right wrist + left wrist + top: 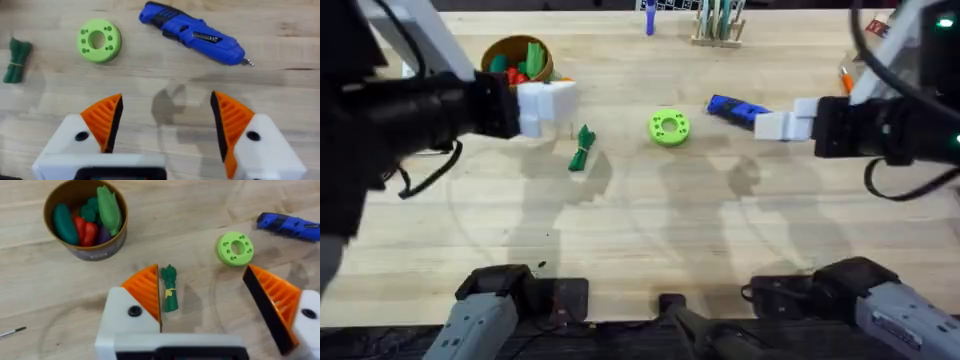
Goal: Pick up the gripper from the table and insert it into the empty holder that is missing its gripper. Then pick up a screw, insert it into the mounting hole, and use the screwdriver to tighten it. Finally, clean up the table by picking up the vegetable and placing it into the bucket.
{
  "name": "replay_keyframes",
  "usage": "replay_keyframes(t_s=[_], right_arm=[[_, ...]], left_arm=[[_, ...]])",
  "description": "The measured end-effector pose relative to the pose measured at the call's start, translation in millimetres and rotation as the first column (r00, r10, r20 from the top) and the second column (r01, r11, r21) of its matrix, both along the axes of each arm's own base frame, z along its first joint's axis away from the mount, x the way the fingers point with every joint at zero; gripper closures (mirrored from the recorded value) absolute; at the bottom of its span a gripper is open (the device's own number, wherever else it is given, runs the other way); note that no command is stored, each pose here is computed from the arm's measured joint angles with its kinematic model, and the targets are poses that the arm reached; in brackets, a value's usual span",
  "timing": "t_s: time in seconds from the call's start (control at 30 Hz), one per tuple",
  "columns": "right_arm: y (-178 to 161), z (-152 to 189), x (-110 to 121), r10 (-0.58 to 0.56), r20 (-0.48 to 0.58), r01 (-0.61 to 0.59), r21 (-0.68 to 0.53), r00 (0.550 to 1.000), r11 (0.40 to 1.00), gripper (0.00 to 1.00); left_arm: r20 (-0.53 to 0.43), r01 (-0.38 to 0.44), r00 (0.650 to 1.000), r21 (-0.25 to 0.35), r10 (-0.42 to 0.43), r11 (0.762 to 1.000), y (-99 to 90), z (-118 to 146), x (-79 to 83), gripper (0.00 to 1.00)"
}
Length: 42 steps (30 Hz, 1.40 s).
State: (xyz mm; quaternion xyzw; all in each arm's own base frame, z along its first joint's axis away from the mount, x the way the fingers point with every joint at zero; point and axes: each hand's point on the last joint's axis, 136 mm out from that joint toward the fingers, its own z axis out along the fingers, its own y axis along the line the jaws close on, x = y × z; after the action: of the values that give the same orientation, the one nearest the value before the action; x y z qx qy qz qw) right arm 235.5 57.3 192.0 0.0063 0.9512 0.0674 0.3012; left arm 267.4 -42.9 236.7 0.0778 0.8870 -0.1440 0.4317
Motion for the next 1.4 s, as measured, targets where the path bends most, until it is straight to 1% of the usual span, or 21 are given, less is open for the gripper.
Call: replay_keyframes(t_s=[0.1,0.13,0.2,0.23,0.3,0.37,0.43,0.5,0.57,0.7,0.77,0.8,0.83,0.87,0.9,1.03,1.1,1.2,1.27,1.33,1.4], right_arm=[[-1,6,-3,-0.004,0.026,0.004,0.010,1.000,1.000,0.016],[-1,7,-3,-0.006,0.028,0.006,0.012,1.000,1.000,0.016],[-1,6,-3,-0.007,0.026,0.006,0.013,1.000,1.000,0.016],[-1,5,-3,-0.007,0.024,0.006,0.012,1.000,1.000,0.016],[-1,5,-4,-0.007,0.022,0.006,0.011,1.000,1.000,0.017],[-1,5,-4,-0.007,0.022,0.007,0.011,1.000,1.000,0.017],[-1,4,-4,-0.009,0.020,0.009,0.013,1.000,1.000,0.018],[-1,4,-4,-0.010,0.020,0.009,0.013,1.000,1.000,0.018],[-1,4,-4,-0.012,0.020,0.012,0.015,1.000,1.000,0.016],[-1,4,-4,-0.012,0.020,0.012,0.015,1.000,1.000,0.017],[-1,4,-4,-0.012,0.020,0.012,0.015,1.000,1.000,0.017],[-1,4,-4,-0.012,0.020,0.012,0.015,1.000,1.000,0.016],[-1,4,-4,-0.013,0.020,0.012,0.015,1.000,1.000,0.017],[-1,4,-4,-0.012,0.020,0.012,0.015,1.000,1.000,0.017],[-1,4,-4,-0.012,0.020,0.012,0.015,1.000,1.000,0.016],[-1,4,-4,-0.013,0.020,0.012,0.016,1.000,1.000,0.018],[-1,5,-3,-0.013,0.021,0.012,0.015,1.000,1.000,0.016],[-1,4,-3,-0.013,0.021,0.012,0.016,1.000,1.000,0.017],[-1,4,-3,-0.013,0.021,0.012,0.016,1.000,1.000,0.017],[-1,4,-3,-0.013,0.021,0.012,0.015,1.000,1.000,0.017],[-1,4,-3,-0.012,0.021,0.012,0.016,1.000,1.000,0.017]], left_arm=[[-0.089,-0.004,0.996,0.002,0.004,1.000,1.4,-10,2.3,0.015],[-0.130,-0.006,0.992,0.009,0.008,1.000,1.8,-16,2.5,0.015],[-0.241,0.000,0.971,0.040,0.010,0.999,0.5,-34,2.2,0.016],[-0.292,0.008,0.957,0.059,0.009,0.998,-0.8,-43,1.0,0.015],[-0.419,0.042,0.908,0.114,0.009,0.993,-5.1,-67,-4.8,0.015],[-0.509,0.084,0.861,0.162,0.011,0.983,-11.0,-89,-7.2,0.015],[-0.573,0.113,0.820,0.198,0.021,0.974,-16.5,-109,-6.8,0.015],[-0.616,0.127,0.786,0.230,0.043,0.965,-19.5,-128,-3.1,0.015],[-0.642,0.125,0.764,0.254,0.070,0.959,-19.9,-147,5.4,0.015],[-0.677,0.116,0.727,0.285,0.114,0.951,-17.0,-182,21.5,0.014],[-0.688,0.119,0.716,0.288,0.119,0.950,-17.6,-196,26.8,0.007],[-0.693,0.121,0.711,0.288,0.120,0.950,-18.0,-203,29.0,0.026],[-0.695,0.122,0.708,0.293,0.124,0.948,-17.4,-206,30.2,0.062],[-0.690,0.117,0.713,0.292,0.125,0.949,-18.0,-205,33.1,0.155],[-0.681,0.115,0.722,0.293,0.123,0.949,-18.3,-204,36.3,0.311],[-0.680,0.116,0.723,0.294,0.122,0.949,-18.2,-204,36.7,0.939],[-0.681,0.115,0.723,0.290,0.120,0.950,-18.9,-204,36.6,0.988],[-0.695,0.121,0.710,0.279,0.113,0.953,-20.6,-200,34.0,0.987],[-0.692,0.121,0.714,0.269,0.105,0.956,-23.0,-189,37.2,0.988],[-0.671,0.113,0.735,0.262,0.097,0.958,-25.3,-169,45.0,0.989],[-0.627,0.097,0.774,0.259,0.091,0.961,-27.1,-140,56.0,0.990]])
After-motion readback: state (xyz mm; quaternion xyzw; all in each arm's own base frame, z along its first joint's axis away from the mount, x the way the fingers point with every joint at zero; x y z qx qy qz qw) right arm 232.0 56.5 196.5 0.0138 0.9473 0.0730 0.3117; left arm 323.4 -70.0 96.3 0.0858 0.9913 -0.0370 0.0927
